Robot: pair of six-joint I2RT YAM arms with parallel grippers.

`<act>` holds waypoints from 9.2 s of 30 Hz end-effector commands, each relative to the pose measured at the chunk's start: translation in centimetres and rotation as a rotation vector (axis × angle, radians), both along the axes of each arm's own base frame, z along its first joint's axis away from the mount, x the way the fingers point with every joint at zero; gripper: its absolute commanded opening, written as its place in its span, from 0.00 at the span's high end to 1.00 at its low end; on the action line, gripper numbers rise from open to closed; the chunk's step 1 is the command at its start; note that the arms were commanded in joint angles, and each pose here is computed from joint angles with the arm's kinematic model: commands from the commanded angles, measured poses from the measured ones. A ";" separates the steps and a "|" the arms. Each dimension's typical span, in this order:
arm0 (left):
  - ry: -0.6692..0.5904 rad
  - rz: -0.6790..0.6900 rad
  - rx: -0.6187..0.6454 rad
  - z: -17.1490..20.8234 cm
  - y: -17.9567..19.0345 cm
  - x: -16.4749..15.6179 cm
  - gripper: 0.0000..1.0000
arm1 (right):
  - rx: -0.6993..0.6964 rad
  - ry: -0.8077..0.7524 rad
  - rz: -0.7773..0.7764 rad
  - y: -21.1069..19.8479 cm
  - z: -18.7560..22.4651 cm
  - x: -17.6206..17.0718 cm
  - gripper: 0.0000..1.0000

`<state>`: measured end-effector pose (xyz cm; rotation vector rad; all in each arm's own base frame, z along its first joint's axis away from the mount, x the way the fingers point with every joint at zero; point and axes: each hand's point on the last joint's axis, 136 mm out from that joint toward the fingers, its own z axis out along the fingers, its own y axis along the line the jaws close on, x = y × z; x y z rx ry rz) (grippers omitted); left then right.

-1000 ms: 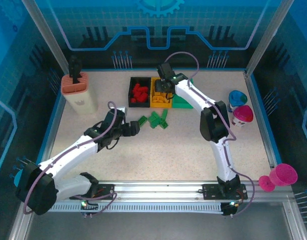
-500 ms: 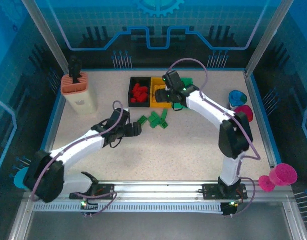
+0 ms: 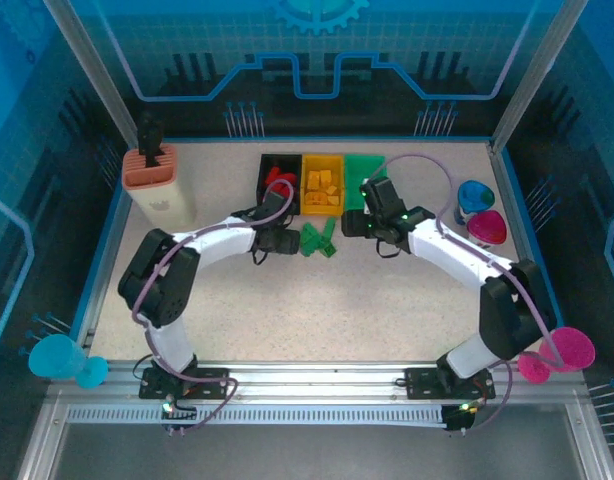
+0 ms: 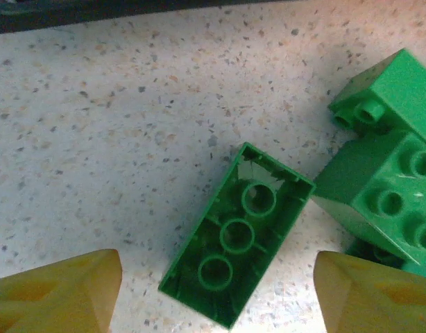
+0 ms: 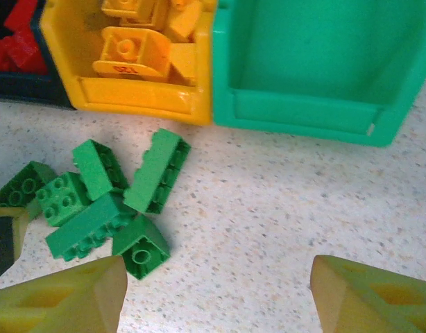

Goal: Sort the legos into containers by color
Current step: Pick up the lego from the center of the table, then place the lego in the container, then pick up the lego from the center of the table, then place the lego in the container, then pick up the lego from the center of the table, then place the lego in the container, then pick up the lego from the center of the table.

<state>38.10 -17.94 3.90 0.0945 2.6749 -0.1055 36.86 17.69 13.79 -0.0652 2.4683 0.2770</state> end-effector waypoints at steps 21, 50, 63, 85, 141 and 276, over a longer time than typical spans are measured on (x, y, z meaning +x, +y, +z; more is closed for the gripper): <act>-0.295 -0.187 -0.328 15.6 -7.4 4.6 0.64 | 0.165 -0.105 -0.123 -5.0 3.5 -2.0 0.31; -0.246 -0.363 -0.403 11.3 -22.9 14.5 0.16 | 0.224 -0.067 -0.213 -7.8 -0.1 -5.7 0.35; -0.453 -0.324 -0.455 22.3 -15.9 4.9 0.06 | 0.090 -0.118 0.229 0.7 0.3 -5.4 0.24; -0.312 -0.096 -0.355 15.1 -1.5 -10.3 0.12 | -0.140 0.116 0.529 9.4 -9.3 0.0 0.31; -0.049 -0.076 -0.131 1.4 -6.1 -0.3 0.11 | -0.071 -0.273 0.046 -3.0 8.7 9.6 0.25; -0.345 0.056 -0.307 12.0 3.4 -12.5 0.04 | -0.173 0.090 -0.034 8.5 -8.6 4.2 0.58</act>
